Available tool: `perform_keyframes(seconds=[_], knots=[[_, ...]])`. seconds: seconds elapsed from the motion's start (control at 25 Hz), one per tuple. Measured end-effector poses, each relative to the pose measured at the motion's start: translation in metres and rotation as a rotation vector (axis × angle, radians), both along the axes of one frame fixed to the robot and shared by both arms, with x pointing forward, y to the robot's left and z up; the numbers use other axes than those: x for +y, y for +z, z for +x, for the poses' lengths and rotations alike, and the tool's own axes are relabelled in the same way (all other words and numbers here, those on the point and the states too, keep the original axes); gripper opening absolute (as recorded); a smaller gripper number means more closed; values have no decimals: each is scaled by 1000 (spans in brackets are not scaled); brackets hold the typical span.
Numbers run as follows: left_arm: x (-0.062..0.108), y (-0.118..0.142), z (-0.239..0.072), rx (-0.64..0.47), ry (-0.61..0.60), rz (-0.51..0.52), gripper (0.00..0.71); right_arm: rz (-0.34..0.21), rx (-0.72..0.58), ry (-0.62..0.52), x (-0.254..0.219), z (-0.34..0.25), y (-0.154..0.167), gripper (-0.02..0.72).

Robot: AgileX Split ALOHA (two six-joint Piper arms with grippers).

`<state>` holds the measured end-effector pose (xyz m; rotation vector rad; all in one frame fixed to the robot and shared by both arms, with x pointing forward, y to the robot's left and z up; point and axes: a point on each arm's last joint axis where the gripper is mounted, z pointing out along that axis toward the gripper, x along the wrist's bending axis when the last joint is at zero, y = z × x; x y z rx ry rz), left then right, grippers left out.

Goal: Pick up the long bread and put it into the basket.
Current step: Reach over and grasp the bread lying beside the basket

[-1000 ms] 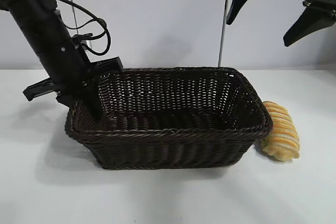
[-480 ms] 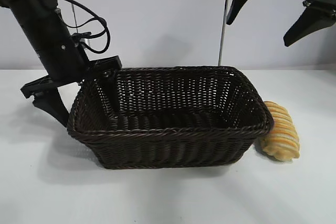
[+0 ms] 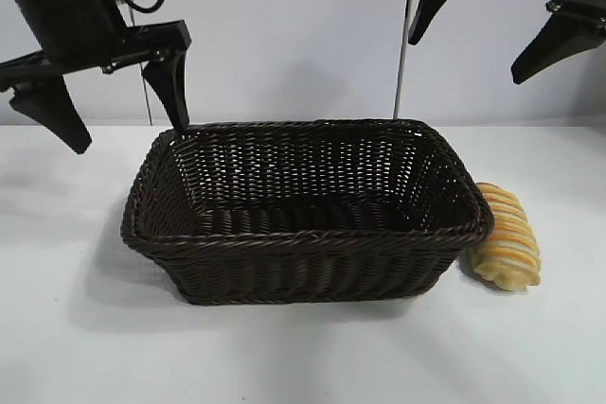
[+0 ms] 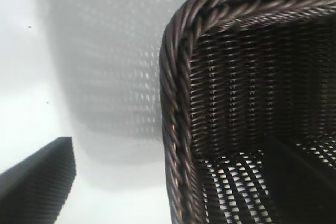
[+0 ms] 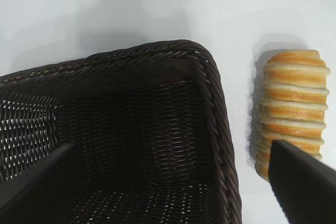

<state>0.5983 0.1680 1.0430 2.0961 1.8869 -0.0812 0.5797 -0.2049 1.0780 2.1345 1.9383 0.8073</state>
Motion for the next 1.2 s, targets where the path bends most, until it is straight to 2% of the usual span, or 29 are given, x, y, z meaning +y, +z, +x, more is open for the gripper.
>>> perform_keyframes(seconds=[0.96, 1.04, 1.2], knots=[[2, 10, -7, 13, 30, -4, 694, -14, 21, 17, 0, -2, -1, 695], [2, 10, -7, 13, 31, -4, 694, -31, 24, 21, -2, -2, -2, 695], [2, 10, -7, 13, 31, -4, 694, -115, 44, 24, -13, -3, -4, 695]])
